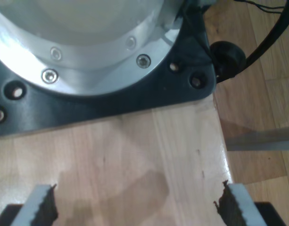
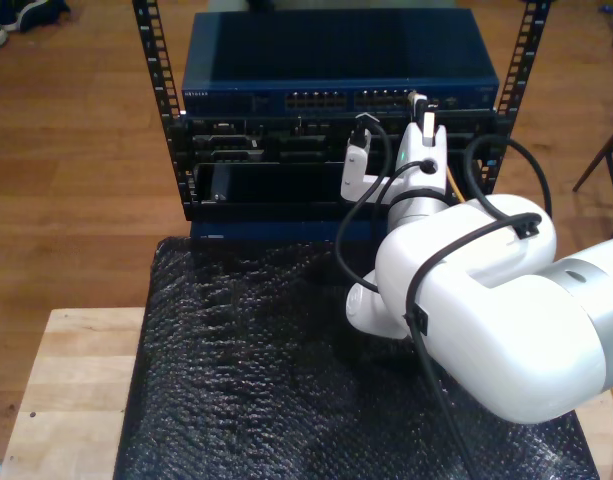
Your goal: Grab the cable and plug it in
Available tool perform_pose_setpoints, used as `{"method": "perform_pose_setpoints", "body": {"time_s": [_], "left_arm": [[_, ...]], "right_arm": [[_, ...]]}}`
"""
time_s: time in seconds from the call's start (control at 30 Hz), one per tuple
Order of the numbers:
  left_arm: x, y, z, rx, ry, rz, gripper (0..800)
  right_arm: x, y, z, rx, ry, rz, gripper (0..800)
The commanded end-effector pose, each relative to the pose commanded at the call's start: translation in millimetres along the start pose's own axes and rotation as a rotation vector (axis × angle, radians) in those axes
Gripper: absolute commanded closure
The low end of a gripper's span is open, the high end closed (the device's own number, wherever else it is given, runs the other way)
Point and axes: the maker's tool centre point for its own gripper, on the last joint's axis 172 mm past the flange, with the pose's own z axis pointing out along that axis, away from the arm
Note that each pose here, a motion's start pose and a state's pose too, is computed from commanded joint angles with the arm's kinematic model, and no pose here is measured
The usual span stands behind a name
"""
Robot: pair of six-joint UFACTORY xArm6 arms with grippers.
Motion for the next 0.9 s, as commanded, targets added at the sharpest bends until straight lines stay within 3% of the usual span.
{"method": "perform_pose_setpoints", "body": {"time_s": [0.9], "left_arm": [[0.0,0.0,0.0,0.000,0.000,0.000,0]], "right_arm": [[3.4,4.2,-1.3,-0.006,0.004,0.004,800]]}}
